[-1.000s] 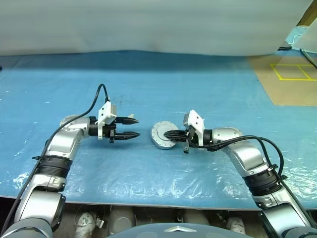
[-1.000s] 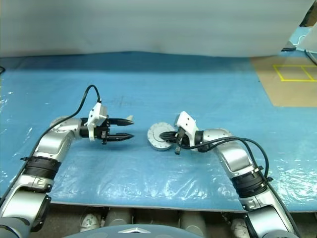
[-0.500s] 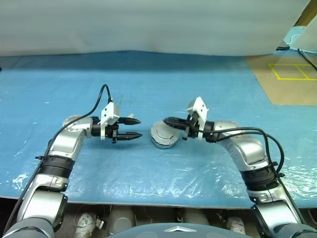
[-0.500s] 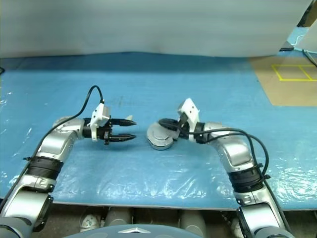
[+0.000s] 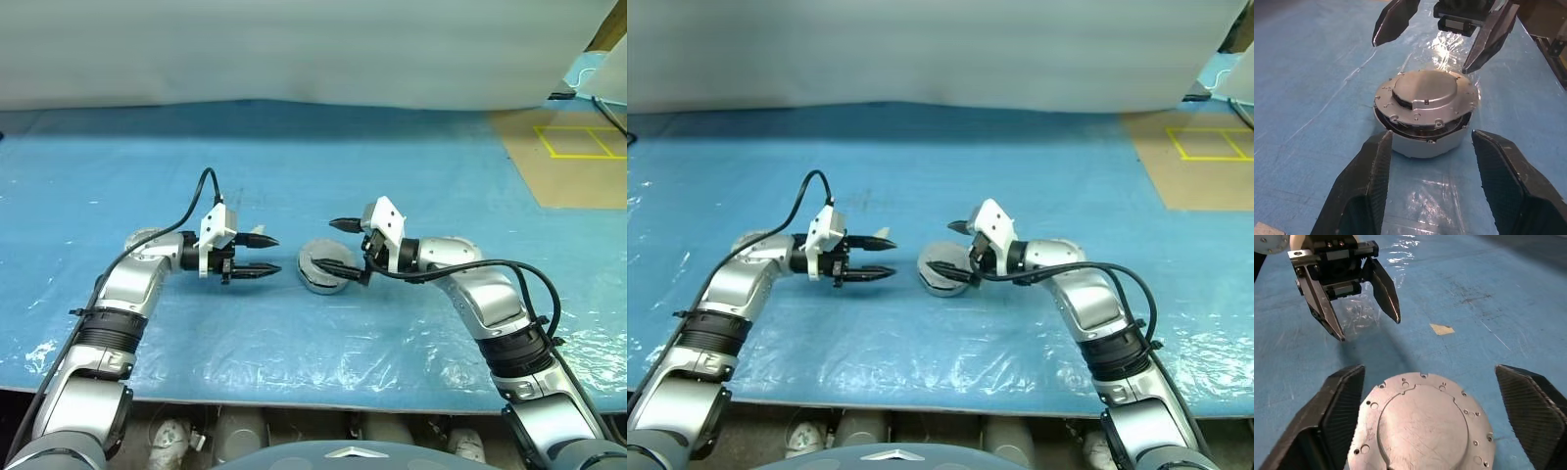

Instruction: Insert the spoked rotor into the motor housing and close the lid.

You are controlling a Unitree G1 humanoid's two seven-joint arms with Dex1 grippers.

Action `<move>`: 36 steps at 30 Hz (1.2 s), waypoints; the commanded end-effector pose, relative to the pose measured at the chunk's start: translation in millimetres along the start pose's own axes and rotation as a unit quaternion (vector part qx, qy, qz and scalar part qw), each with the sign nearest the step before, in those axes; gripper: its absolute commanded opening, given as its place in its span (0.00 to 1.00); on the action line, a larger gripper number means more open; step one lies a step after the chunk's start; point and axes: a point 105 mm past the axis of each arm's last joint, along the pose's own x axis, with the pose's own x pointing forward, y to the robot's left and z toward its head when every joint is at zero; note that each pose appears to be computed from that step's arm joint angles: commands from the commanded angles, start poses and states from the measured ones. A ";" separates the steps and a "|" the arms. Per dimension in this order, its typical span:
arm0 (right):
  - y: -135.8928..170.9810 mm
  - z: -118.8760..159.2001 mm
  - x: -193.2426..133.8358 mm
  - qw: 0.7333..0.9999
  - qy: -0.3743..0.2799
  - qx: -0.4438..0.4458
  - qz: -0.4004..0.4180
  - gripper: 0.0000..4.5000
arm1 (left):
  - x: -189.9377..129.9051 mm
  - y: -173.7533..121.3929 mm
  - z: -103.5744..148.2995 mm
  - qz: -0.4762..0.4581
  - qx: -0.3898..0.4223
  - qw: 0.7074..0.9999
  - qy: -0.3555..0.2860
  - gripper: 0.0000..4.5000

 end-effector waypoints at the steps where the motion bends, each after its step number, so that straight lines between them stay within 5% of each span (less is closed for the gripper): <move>1: 4.6 -1.2 0.4 1.000 0.008 -0.022 0.006 0.99 | -2.4 -0.7 8.6 0.001 0.019 1.000 -0.005 0.61; 13: -2.3 -38.7 -0.7 0.996 0.077 -0.032 -0.009 0.99 | -6.2 0.6 5.6 0.011 0.017 1.000 0.001 0.61; 24: -0.4 -33.6 1.5 0.997 0.058 -0.048 0.002 0.99 | -8.4 2.1 4.3 0.017 0.016 1.000 0.004 0.61; 30: -2.9 -27.6 4.2 0.998 0.040 -0.047 -0.004 0.65 | -4.8 0.7 3.8 0.015 0.016 1.000 0.001 0.61; 36: -11.6 -7.4 8.0 1.000 0.001 0.015 -0.015 0.65 | -4.0 1.6 3.7 0.015 0.016 1.000 0.001 0.61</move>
